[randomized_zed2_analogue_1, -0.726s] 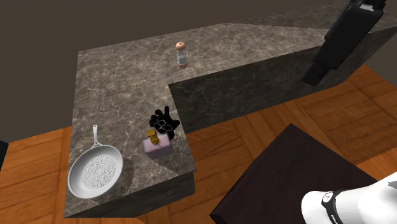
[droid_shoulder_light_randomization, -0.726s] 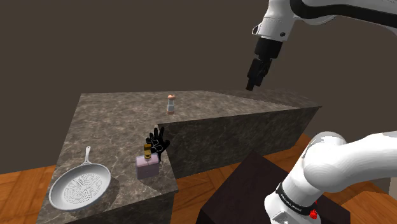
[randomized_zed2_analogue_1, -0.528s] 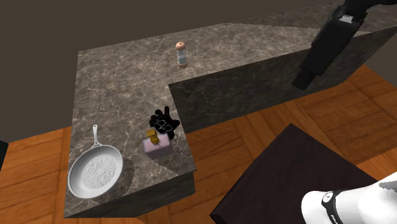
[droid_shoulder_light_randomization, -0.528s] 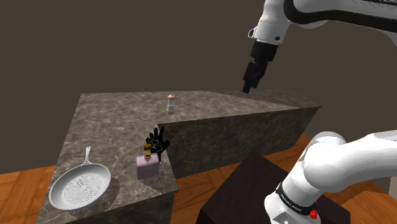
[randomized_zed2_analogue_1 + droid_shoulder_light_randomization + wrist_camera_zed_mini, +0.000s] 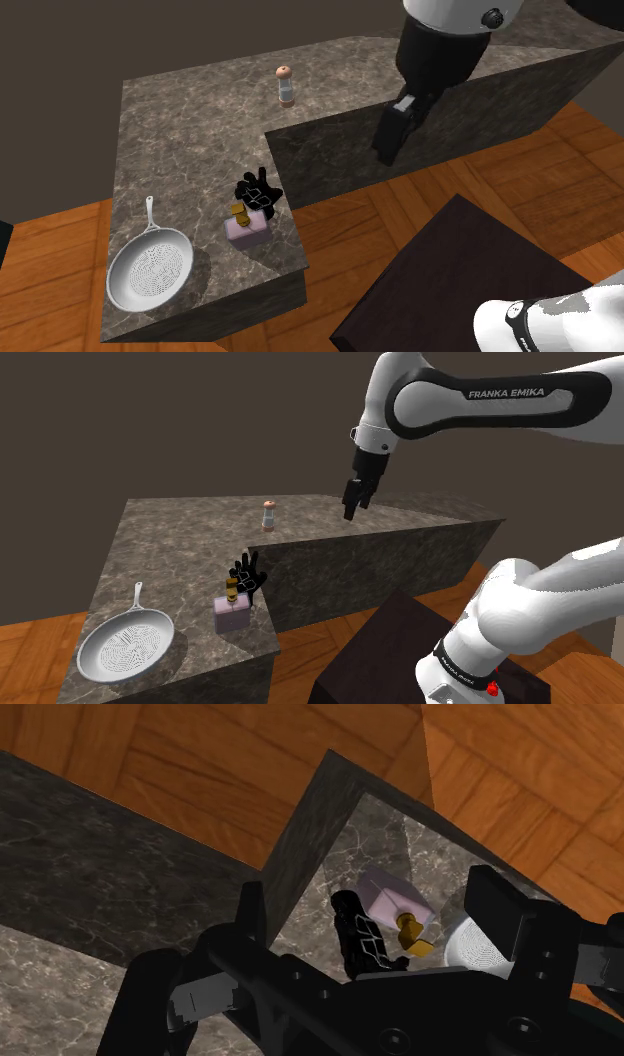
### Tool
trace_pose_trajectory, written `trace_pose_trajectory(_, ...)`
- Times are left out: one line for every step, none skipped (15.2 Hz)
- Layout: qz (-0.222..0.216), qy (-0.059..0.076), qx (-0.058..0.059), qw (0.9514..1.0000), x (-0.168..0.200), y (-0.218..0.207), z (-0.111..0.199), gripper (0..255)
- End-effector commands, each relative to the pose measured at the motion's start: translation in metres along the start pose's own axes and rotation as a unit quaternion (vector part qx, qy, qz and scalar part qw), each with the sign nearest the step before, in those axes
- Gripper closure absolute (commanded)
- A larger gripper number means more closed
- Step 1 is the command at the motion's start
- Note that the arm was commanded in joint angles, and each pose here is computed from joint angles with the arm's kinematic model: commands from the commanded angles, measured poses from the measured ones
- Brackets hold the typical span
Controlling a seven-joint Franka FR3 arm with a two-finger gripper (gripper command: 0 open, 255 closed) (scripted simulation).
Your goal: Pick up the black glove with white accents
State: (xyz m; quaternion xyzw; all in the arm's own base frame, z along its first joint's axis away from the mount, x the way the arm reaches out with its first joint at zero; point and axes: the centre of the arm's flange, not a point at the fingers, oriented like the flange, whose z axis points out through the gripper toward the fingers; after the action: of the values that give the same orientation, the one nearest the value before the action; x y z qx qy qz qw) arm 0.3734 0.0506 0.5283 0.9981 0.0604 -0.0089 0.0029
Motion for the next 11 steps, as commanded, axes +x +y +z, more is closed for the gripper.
trace_pose_trajectory(-0.005, 0.001, -0.007, 1.0, 0.016, -0.007, 0.021, 0)
trace_pose_trajectory(-0.007, 0.002, -0.011, 0.9999, 0.024, -0.01, 0.031, 0)
trace_pose_trajectory(-0.01, 0.002, -0.015, 0.9998, 0.032, -0.013, 0.041, 0)
trace_pose_trajectory(-0.012, 0.002, -0.018, 0.9998, 0.041, -0.016, 0.051, 0)
trace_pose_trajectory(-0.014, 0.002, -0.022, 0.9997, 0.049, -0.019, 0.061, 0)
trace_pose_trajectory(-0.017, 0.002, -0.025, 0.9995, 0.057, -0.022, 0.071, 0)
trace_pose_trajectory(-0.019, 0.003, -0.029, 0.9994, 0.065, -0.025, 0.081, 0)
trace_pose_trajectory(-0.022, 0.003, -0.033, 0.9992, 0.074, -0.028, 0.091, 0)
trace_pose_trajectory(-0.024, 0.003, -0.036, 0.999, 0.082, -0.031, 0.101, 0)
trace_pose_trajectory(-0.026, 0.003, -0.04, 0.9989, 0.09, -0.034, 0.112, 0)
trace_pose_trajectory(-0.029, 0.003, -0.043, 0.9986, 0.098, -0.037, 0.122, 0)
